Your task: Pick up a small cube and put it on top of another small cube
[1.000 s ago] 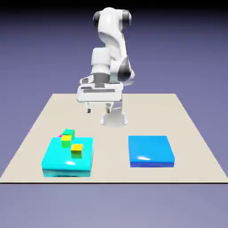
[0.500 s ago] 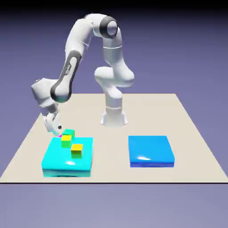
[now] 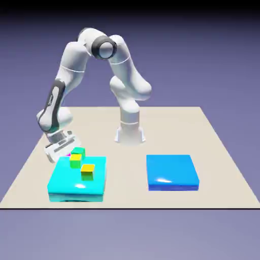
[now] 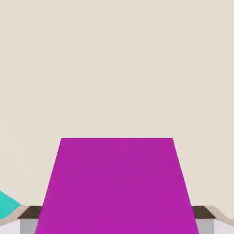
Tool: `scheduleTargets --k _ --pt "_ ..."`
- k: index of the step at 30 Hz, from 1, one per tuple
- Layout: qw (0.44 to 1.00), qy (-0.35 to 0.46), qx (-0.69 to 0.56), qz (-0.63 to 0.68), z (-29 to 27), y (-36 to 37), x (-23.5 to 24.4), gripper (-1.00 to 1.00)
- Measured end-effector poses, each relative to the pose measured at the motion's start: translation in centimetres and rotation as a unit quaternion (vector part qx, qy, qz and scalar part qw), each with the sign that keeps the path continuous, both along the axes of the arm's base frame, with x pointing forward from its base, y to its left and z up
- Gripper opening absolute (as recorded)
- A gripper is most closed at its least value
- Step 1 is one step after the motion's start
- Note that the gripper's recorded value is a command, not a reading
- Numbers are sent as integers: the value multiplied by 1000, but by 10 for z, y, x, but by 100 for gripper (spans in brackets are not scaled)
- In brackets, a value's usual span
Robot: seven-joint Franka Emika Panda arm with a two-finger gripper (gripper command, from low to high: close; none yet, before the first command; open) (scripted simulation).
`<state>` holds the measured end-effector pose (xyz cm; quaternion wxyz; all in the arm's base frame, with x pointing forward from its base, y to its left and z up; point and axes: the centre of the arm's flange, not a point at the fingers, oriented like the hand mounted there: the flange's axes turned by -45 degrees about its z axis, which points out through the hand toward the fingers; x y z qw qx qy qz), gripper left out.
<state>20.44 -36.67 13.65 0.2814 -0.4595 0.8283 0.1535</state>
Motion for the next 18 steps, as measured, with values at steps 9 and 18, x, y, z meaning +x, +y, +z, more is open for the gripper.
scheduleTargets --k 9,18 --pt "996 -3 -2 91 106 3 55 -100" --pt "985 0 1 174 154 44 105 -100"
